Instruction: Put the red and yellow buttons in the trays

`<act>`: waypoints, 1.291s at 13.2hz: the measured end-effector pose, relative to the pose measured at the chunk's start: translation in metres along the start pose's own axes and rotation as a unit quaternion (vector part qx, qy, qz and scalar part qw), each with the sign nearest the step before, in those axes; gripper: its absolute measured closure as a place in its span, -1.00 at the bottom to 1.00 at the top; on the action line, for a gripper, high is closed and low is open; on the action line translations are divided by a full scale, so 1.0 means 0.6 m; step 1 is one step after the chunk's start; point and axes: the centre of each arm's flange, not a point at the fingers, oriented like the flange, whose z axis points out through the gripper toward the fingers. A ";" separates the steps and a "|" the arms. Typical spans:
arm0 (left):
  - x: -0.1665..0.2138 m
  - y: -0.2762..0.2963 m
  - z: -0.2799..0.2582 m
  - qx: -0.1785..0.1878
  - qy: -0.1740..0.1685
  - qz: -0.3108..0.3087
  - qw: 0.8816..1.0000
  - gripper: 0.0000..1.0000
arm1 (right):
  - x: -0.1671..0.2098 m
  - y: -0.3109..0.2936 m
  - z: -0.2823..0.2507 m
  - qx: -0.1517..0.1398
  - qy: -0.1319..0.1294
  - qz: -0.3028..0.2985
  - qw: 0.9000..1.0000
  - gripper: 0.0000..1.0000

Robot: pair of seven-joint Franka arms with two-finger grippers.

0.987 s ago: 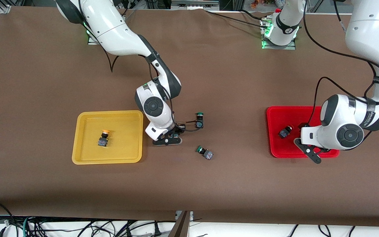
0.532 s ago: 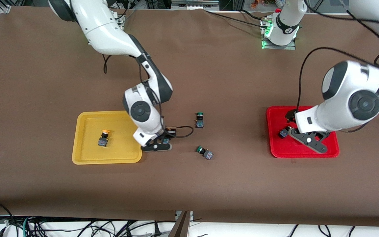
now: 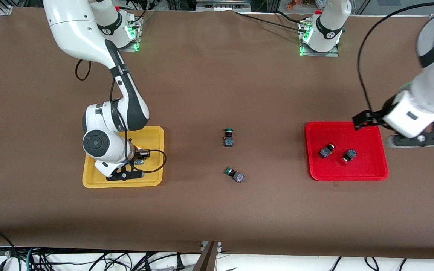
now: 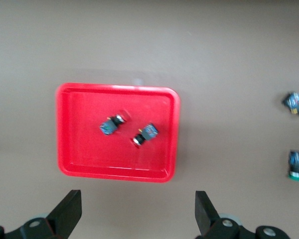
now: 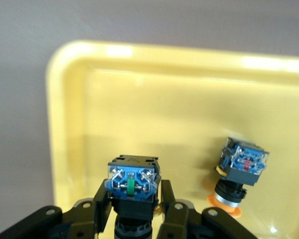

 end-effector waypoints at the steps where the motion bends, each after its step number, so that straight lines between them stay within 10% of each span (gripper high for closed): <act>1: -0.008 -0.012 -0.015 0.009 0.007 -0.008 1.000 -1.00 | -0.014 0.001 0.032 -0.002 0.000 0.001 1.000 0.13; 5: -0.082 -0.035 -0.040 -0.007 0.043 -0.013 0.999 -1.00 | -0.038 0.001 0.062 -0.003 0.004 0.002 1.000 -0.08; 9: -0.123 -0.049 -0.037 -0.007 0.034 0.009 0.999 -1.00 | -0.020 0.038 -0.054 0.003 0.055 0.018 0.998 -0.96; 17: -0.127 -0.045 -0.031 -0.004 0.023 0.013 1.000 -1.00 | -0.136 0.134 -0.405 0.041 0.029 0.058 0.997 -1.00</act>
